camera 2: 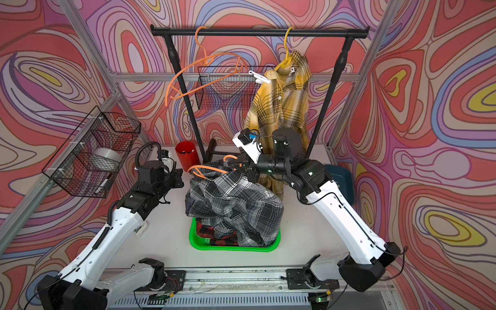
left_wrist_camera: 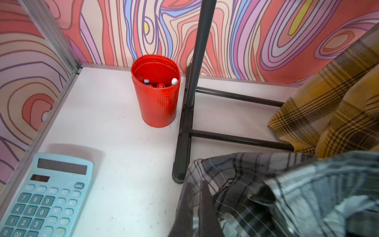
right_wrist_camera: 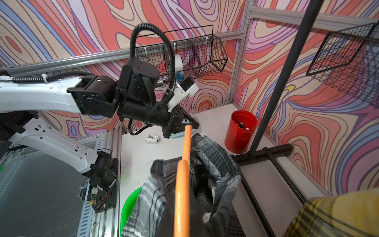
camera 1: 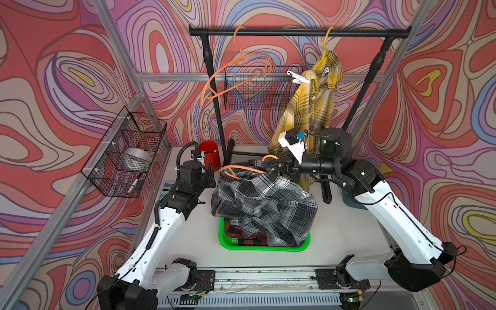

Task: Remove the clothespins securing long-sleeve shirts to the hanger
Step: Remove the long-sleeve shirt from the hanger.

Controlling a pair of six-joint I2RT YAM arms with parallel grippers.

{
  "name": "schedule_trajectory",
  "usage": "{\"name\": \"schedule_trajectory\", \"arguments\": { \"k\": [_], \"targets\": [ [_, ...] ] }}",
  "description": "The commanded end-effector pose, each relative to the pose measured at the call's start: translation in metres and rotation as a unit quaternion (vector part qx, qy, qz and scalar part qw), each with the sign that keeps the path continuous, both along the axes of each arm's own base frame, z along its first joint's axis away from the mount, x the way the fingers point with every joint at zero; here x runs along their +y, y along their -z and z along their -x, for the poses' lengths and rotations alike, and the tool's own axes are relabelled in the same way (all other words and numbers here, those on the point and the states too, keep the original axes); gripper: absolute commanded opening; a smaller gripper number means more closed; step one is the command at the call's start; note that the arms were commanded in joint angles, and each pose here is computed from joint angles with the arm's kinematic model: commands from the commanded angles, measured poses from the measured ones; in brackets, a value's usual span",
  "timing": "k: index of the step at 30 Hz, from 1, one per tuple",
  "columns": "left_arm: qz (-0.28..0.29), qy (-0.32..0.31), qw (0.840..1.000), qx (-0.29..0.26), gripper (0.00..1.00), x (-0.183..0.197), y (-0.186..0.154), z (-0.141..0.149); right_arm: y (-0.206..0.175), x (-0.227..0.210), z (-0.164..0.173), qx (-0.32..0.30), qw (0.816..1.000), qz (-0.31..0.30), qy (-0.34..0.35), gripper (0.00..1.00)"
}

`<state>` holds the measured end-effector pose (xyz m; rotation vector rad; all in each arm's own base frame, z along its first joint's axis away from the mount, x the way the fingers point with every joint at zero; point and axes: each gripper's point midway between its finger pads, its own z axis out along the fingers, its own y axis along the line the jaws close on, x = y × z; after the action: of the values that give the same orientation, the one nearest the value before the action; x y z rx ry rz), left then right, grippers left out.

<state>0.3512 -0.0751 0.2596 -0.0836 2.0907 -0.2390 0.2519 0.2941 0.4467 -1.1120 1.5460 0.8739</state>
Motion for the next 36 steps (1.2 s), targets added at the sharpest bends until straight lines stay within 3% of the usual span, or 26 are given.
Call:
{"name": "schedule_trajectory", "arguments": {
  "k": [1, 6, 10, 11, 12, 13, 15, 17, 21, 28, 36],
  "targets": [
    [0.057, 0.045, 0.997, -0.015, 0.0, -0.02, -0.013, 0.011, -0.015, -0.005, 0.001, -0.01, 1.0, -0.02, 0.006, 0.0],
    [0.166, 0.126, 0.977, -0.033, 0.0, -0.057, -0.009, 0.026, -0.014, 0.001, -0.012, -0.007, 1.0, -0.023, 0.013, 0.0],
    [0.206, 0.169, 0.962, -0.057, 0.0, -0.07, -0.013, 0.042, -0.012, 0.004, -0.023, -0.007, 0.999, -0.021, 0.028, 0.0],
    [0.213, 0.175, 0.959, -0.066, 0.06, -0.071, -0.02, 0.046, -0.009, 0.006, -0.025, -0.003, 0.999, -0.019, 0.027, 0.0],
    [0.22, 0.177, 0.956, -0.078, 0.28, -0.071, -0.031, 0.049, -0.007, 0.007, -0.028, -0.001, 0.999, -0.019, 0.027, 0.0],
    [0.226, 0.177, 0.954, -0.091, 0.43, -0.069, -0.042, 0.052, -0.004, 0.009, -0.029, 0.0, 0.999, -0.019, 0.026, 0.0],
    [0.25, 0.166, 0.946, -0.119, 0.59, -0.065, -0.069, 0.056, -0.001, 0.012, -0.032, 0.003, 0.999, -0.028, 0.024, 0.0],
    [0.277, 0.17, 0.935, -0.143, 0.66, -0.066, -0.092, 0.059, 0.003, 0.015, -0.036, 0.003, 0.999, -0.028, 0.025, 0.0],
    [0.342, 0.126, 0.921, -0.137, 0.71, -0.059, -0.107, 0.051, 0.007, 0.019, -0.037, -0.003, 0.999, -0.033, 0.024, 0.0],
    [0.462, 0.129, 0.872, -0.094, 0.73, -0.077, -0.11, 0.029, 0.014, 0.035, -0.029, -0.015, 1.0, -0.024, 0.006, 0.0],
    [0.478, 0.142, 0.866, -0.042, 0.74, -0.107, -0.102, 0.023, 0.025, 0.052, -0.025, -0.023, 1.0, -0.017, -0.002, 0.0]
  ]
}}
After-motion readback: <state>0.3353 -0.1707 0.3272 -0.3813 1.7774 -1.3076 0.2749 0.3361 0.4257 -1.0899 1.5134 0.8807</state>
